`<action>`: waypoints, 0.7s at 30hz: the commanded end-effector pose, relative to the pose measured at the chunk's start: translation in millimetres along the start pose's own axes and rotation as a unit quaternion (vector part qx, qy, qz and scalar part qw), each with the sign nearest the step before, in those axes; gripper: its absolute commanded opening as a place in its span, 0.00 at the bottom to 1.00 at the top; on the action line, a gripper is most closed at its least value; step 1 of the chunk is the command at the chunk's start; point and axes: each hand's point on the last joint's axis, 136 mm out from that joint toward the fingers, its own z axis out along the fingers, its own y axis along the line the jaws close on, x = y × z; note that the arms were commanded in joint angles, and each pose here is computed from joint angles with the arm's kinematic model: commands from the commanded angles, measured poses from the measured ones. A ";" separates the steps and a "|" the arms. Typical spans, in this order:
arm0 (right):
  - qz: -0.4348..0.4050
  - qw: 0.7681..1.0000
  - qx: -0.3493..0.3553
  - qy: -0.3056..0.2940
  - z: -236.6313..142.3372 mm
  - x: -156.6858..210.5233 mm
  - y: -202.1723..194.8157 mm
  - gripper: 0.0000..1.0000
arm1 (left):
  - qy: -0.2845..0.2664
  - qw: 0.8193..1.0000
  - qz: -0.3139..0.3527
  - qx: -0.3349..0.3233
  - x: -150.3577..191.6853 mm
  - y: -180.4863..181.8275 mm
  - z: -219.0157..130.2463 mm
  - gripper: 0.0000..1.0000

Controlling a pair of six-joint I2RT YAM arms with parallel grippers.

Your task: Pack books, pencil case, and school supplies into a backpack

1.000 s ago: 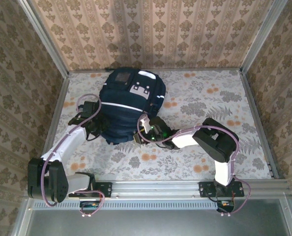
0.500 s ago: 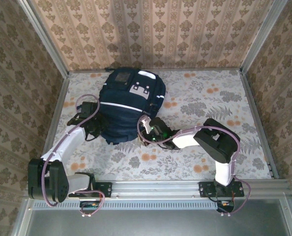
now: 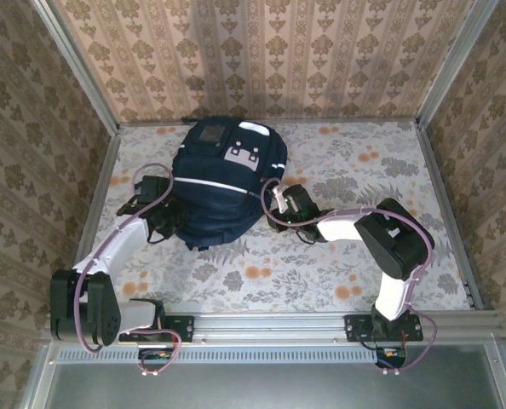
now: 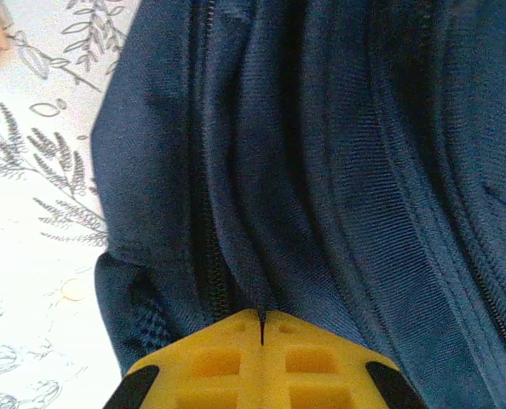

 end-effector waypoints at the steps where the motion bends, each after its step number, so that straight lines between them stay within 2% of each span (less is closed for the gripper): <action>1: -0.016 0.998 0.041 -0.038 -28.5 -19.4 -10.4 0.38 | 0.024 0.997 0.064 0.034 19.2 -25.7 14.0 0.00; 3: -0.013 0.995 0.073 -0.060 -49.6 -22.6 -20.6 0.48 | 0.066 0.988 0.114 0.076 48.5 -55.2 22.4 0.00; 6: -0.016 0.987 0.139 -0.082 -84.9 -26.2 -42.0 0.72 | 0.130 0.963 0.209 0.108 102.4 -89.4 25.4 0.00; 7: -0.019 0.983 0.155 -0.091 -98.1 -29.4 -46.8 0.96 | 0.135 0.954 0.241 0.114 115.4 -96.9 21.3 0.00; 8: -0.020 0.981 0.161 -0.104 -110.5 -33.3 -48.8 1.00 | 0.133 0.947 0.267 0.117 123.3 -100.9 16.5 0.03; 9: -0.023 0.980 0.161 -0.117 -123.3 -37.6 -49.8 1.00 | 0.124 0.940 0.295 0.117 128.2 -103.3 8.9 0.19; 10: -0.024 0.977 0.165 -0.130 -135.6 -40.9 -52.4 1.00 | 0.104 0.936 0.319 0.109 126.1 -102.4 1.1 0.33; 11: -0.020 0.974 0.173 -0.141 -146.6 -44.0 -56.4 1.00 | 0.083 0.933 0.333 0.106 121.1 -100.9 -6.7 0.42; 12: -0.016 0.969 0.189 -0.156 -159.9 -47.9 -62.3 1.00 | 0.062 0.931 0.342 0.114 114.0 -100.0 -16.6 0.86; 13: -0.011 0.960 0.217 -0.175 -174.7 -52.3 -71.1 1.00 | 0.043 0.923 0.354 0.145 108.1 -106.3 -29.7 1.00; 15: 0.012 0.932 0.281 -0.230 -205.7 -60.1 -93.5 1.00 | -0.018 0.910 0.370 0.185 85.9 -118.8 -58.7 1.00; 17: 0.035 0.904 0.329 -0.271 -225.4 -58.4 -119.5 1.00 | -0.130 0.919 0.355 0.110 35.5 -105.2 -80.2 1.00; 18: 0.045 0.891 0.358 -0.275 -231.6 -54.2 -137.2 1.00 | -0.190 0.917 0.346 0.056 8.8 -92.6 -89.9 1.00; 19: 0.055 0.879 0.390 -0.269 -235.5 -47.4 -156.3 1.00 | -0.229 0.905 0.359 0.024 -8.7 -84.5 -94.3 1.00; 20: 0.060 0.873 0.408 -0.261 -235.5 -40.9 -171.6 1.00 | -0.254 0.885 0.389 0.024 -19.0 -87.5 -95.2 1.00; 21: 0.045 0.876 0.404 -0.259 -230.1 -36.3 -182.0 1.00 | -0.277 0.858 0.432 0.029 -27.4 -91.2 -92.5 1.00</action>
